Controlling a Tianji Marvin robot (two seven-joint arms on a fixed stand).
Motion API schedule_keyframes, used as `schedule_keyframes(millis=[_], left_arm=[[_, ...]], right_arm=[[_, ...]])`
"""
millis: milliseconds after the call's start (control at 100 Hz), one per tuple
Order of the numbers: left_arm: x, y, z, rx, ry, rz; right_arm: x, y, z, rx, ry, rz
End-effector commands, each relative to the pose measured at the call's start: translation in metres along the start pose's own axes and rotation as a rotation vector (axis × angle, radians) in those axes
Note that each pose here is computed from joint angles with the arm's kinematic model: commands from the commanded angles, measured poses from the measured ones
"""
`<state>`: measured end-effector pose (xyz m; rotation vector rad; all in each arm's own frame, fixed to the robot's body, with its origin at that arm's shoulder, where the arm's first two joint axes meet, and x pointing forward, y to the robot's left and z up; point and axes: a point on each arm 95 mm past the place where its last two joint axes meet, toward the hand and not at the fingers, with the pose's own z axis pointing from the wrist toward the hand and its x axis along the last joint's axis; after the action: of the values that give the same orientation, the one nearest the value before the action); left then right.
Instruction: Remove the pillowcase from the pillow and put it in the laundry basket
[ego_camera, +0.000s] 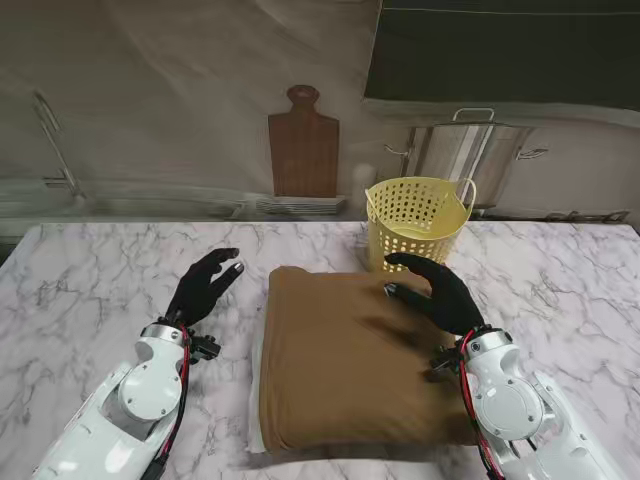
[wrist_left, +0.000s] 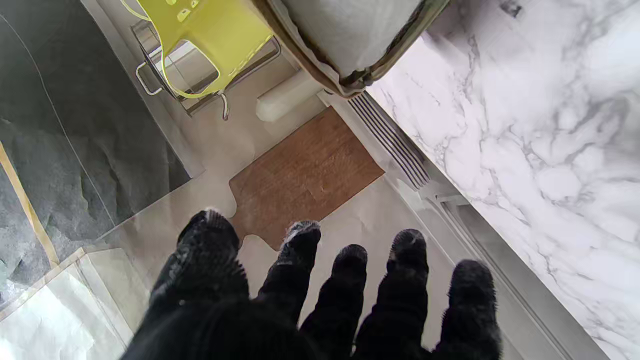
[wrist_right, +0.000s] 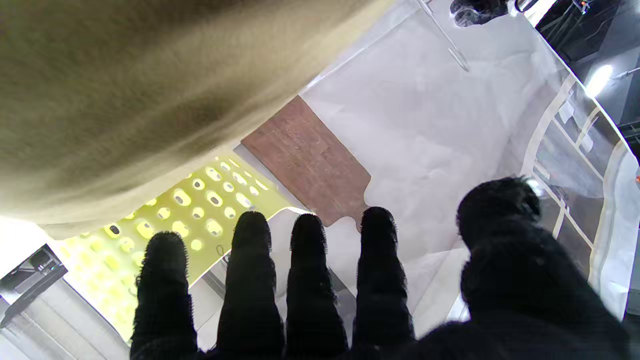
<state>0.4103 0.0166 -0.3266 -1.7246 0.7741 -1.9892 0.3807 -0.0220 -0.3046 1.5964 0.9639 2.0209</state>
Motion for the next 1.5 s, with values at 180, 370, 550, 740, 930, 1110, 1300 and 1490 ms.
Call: schedule_keyframes(millis=[180, 370, 550, 740, 930, 1110, 1300, 1490], left_arm=[[0.003, 0.0, -0.004, -0.006, 0.01, -0.007], [0.008, -0.002, -0.007, -0.009, 0.031, -0.002], [0.009, -0.005, -0.008, 0.01, 0.042, -0.001], [0.012, -0.007, -0.01, 0.005, 0.05, 0.011], [0.015, -0.018, -0.016, -0.091, 0.068, 0.069], [0.018, -0.029, -0.022, -0.216, 0.108, 0.148], [0.019, -0.039, -0.026, -0.35, 0.17, 0.27], [0.016, -0.037, -0.031, -0.422, 0.207, 0.34]], right_arm=[[0.001, -0.003, -0.002, 0.01, 0.002, 0.002], [0.001, -0.002, -0.003, 0.005, 0.008, 0.002], [0.002, -0.001, -0.004, -0.002, 0.006, 0.004], [0.002, -0.002, -0.004, 0.002, 0.001, 0.007], [0.002, -0.003, -0.003, 0.006, 0.006, 0.008], [0.003, -0.002, -0.004, 0.0, 0.01, 0.004], [0.004, -0.002, -0.005, 0.0, 0.011, 0.001], [0.006, -0.002, -0.007, -0.004, 0.016, -0.003]])
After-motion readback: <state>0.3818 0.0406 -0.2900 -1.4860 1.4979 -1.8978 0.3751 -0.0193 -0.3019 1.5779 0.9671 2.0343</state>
